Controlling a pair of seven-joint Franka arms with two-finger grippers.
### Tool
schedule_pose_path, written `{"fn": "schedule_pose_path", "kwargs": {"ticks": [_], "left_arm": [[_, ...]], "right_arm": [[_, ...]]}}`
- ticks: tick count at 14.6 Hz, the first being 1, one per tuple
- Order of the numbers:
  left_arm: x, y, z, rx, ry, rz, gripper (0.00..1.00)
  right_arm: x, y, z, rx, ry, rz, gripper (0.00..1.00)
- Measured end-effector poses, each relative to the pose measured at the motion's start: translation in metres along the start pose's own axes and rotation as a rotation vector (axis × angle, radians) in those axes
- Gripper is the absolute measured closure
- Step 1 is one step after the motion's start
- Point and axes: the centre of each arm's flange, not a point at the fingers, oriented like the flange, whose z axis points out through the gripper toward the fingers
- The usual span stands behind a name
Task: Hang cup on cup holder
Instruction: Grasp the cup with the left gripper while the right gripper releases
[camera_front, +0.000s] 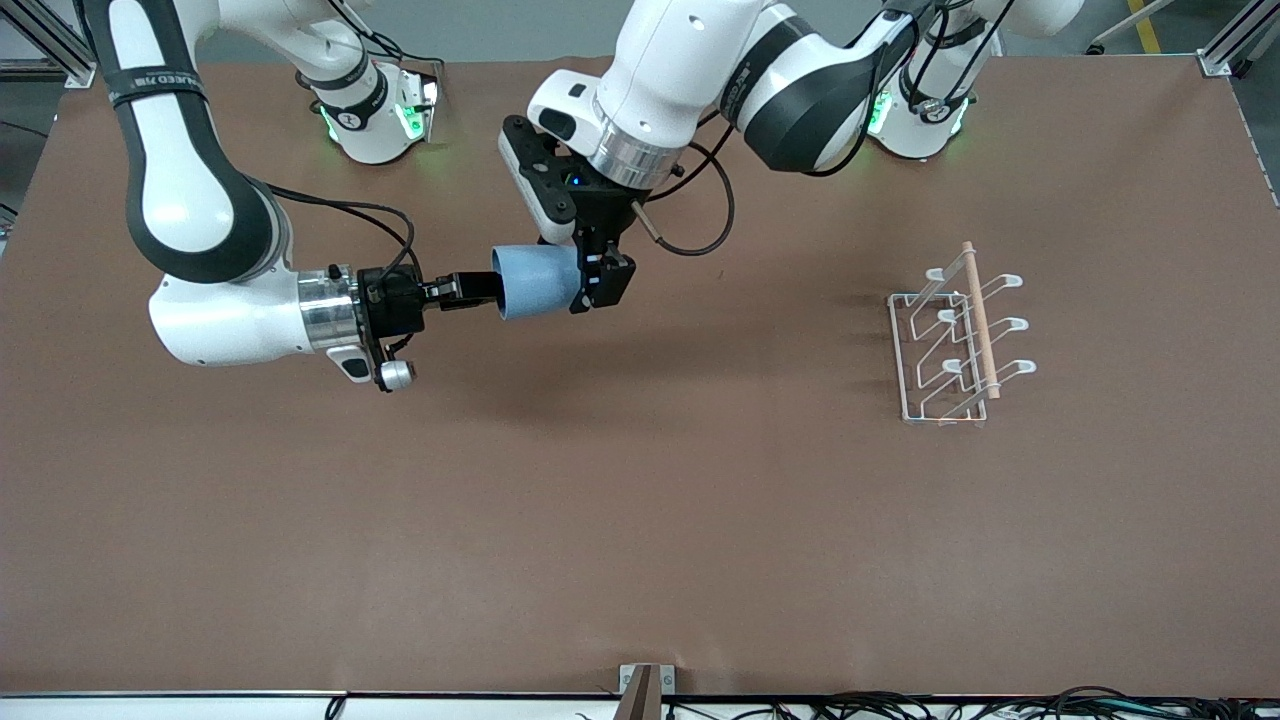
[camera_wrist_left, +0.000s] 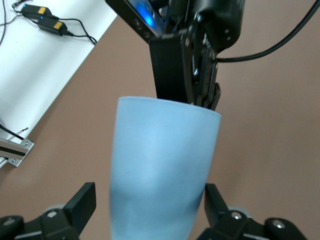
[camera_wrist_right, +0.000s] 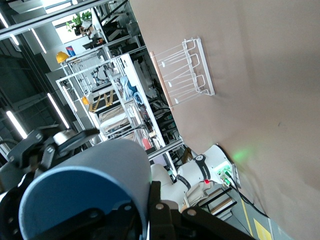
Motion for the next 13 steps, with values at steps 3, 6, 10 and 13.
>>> {"fn": "schedule_pose_path", "kwargs": {"ticks": [3,6,10,13], "left_arm": [[-0.004,-0.001,0.017,-0.009,-0.017,0.0,0.06],[-0.003,0.0,0.018,-0.01,-0.016,0.003,0.13],[-0.003,0.001,0.018,-0.011,-0.016,0.006,0.25],[-0.003,0.001,0.018,-0.011,-0.02,0.006,0.26]], "right_arm": [[-0.001,-0.001,0.002,0.003,-0.008,-0.001,0.93],[-0.001,-0.001,0.002,0.004,-0.005,-0.001,0.93],[-0.001,-0.002,0.002,0.006,-0.004,-0.002,0.9],[-0.002,-0.003,0.003,0.008,-0.01,-0.003,0.88]]}}
